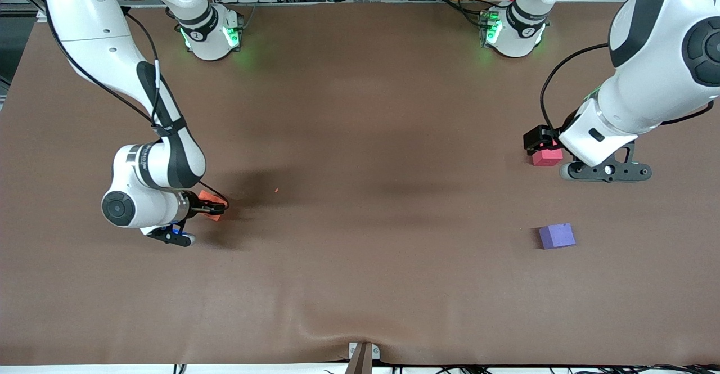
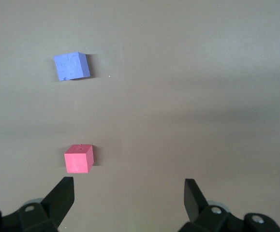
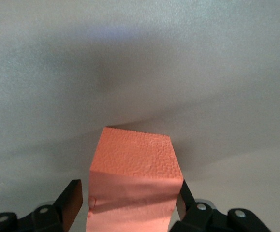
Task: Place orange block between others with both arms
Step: 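Carry the orange cube toward table center while the left gripper nears the purple cube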
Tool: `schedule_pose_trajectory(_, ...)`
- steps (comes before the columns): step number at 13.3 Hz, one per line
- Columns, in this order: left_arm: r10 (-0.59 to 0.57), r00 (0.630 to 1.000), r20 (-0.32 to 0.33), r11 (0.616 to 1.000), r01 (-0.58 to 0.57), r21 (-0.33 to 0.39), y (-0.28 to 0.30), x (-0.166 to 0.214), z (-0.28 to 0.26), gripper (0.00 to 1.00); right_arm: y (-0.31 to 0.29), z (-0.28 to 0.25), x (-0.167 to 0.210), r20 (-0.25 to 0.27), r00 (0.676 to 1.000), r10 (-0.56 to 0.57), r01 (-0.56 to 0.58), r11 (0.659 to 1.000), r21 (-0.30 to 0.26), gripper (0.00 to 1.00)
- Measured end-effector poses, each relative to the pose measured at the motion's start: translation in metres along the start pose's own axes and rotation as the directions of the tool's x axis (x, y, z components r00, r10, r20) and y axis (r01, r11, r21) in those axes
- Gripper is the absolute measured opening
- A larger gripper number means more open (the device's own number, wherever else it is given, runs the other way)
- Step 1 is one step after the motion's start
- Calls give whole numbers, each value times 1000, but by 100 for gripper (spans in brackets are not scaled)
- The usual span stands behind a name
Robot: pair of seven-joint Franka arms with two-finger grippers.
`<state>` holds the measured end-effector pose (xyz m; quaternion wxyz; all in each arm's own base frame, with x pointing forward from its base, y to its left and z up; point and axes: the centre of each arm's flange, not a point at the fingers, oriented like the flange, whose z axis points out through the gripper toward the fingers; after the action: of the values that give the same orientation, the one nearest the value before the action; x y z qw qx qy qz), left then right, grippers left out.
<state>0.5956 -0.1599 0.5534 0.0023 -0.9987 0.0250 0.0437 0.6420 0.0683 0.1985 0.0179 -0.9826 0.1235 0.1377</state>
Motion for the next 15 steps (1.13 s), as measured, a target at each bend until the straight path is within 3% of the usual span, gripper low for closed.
schedule_pose_trajectory(2,0,1000,0,1000,0,0,0,0,0,100,0,-1,1,-12,1000,0,0,1000,3,62)
schedule_pose_trajectory(3,0,1000,0,1000,0,0,0,0,0,100,-1,-3,2,-15,1000,0,0,1000,4,58)
schedule_pose_trajectory(9,0,1000,0,1000,0,0,0,0,0,100,-22,-34,9,-97,995,-28,32,999,33,52)
schedule_pose_trajectory(15,-7,1000,11,1000,7,0,-4,4,7,100,-159,-54,-46,-149,966,-211,220,974,47,52)
